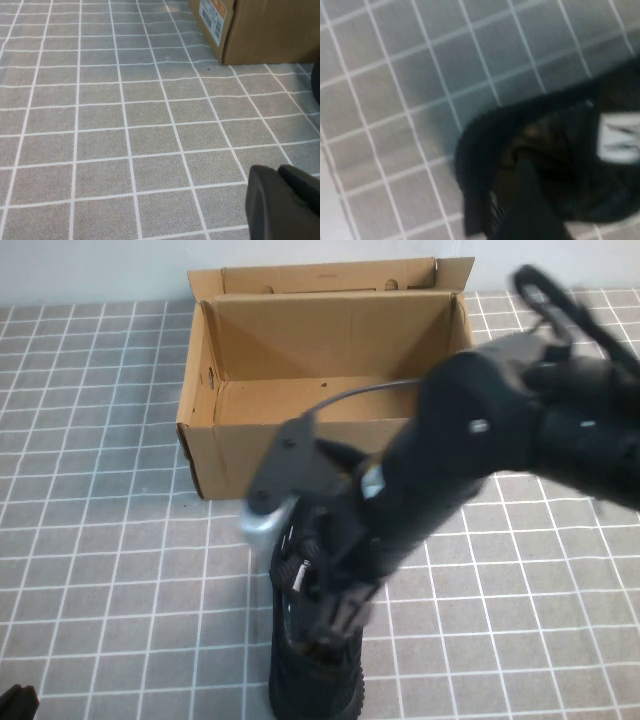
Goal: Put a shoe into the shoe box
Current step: Pick up the shoe from the table
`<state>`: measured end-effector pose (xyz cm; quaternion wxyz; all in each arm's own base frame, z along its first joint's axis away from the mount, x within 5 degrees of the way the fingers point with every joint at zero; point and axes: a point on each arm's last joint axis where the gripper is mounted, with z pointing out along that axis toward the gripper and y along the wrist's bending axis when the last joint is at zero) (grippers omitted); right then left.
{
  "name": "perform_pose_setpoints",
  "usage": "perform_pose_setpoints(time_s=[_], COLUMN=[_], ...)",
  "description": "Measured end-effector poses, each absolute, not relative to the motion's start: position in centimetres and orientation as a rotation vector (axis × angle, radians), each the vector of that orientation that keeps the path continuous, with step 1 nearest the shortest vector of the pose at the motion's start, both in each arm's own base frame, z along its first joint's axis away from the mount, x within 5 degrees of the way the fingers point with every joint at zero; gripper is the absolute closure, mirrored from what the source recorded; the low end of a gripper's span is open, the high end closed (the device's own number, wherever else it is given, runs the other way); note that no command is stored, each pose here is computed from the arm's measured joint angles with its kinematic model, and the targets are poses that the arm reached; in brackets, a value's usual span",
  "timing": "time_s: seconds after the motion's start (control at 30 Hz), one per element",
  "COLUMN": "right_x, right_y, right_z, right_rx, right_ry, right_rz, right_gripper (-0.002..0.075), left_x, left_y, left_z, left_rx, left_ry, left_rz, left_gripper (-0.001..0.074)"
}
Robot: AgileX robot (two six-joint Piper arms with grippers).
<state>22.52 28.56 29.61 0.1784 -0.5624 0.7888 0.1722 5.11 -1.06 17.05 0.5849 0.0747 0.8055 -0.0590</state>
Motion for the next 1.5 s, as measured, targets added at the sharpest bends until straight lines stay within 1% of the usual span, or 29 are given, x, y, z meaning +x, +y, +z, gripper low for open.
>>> perform_pose_setpoints(time_s=[0.13, 0.27, 0.4, 0.57, 0.77, 0.93, 1.07, 1.23, 1.37, 1.5], right_x=[22.1, 22.8, 23.8, 24.7, 25.5, 25.9, 26.3, 26.6, 26.7, 26.0], right_y=[31.1, 32.6, 33.2, 33.2, 32.4, 31.9, 31.9, 32.4, 32.5, 32.9], right_z=[29.5, 28.3, 26.6, 24.9, 25.2, 26.1, 27.7, 30.4, 30.8, 30.7], right_rx=[-1.615, -1.635, -1.674, -1.685, -1.583, -1.574, -1.546, -1.498, -1.576, -1.643], right_ry=[2.218, 2.241, 2.260, 2.283, 2.338, 2.355, 2.357, 2.312, 2.255, 2.247], right_rz=[0.502, 0.403, 0.309, 0.134, -0.075, -0.172, -0.195, -0.148, -0.147, -0.043], right_gripper=[0.0315, 0.0324, 0.0324, 0.0330, 0.0332, 0.0331, 0.0331, 0.0331, 0.0331, 0.0331], left_x=[5.1, 5.1, 5.1, 5.1, 5.1, 5.1, 5.1, 5.1, 5.1, 5.1], left_y=[-1.1, -1.1, -1.1, -1.1, -1.1, -1.1, -1.1, -1.1, -1.1, -1.1], left_z=[17.0, 17.0, 17.0, 17.0, 17.0, 17.0, 17.0, 17.0, 17.0, 17.0], left_rx=[0.174, 0.174, 0.174, 0.174, 0.174, 0.174, 0.174, 0.174, 0.174, 0.174], left_ry=[1.879, 1.879, 1.879, 1.879, 1.879, 1.879, 1.879, 1.879, 1.879, 1.879], left_rz=[-0.138, -0.138, -0.138, -0.138, -0.138, -0.138, -0.138, -0.138, -0.138, -0.138], left_gripper=[0.0735, 0.0735, 0.0735, 0.0735, 0.0735, 0.0735, 0.0735, 0.0735, 0.0735, 0.0735])
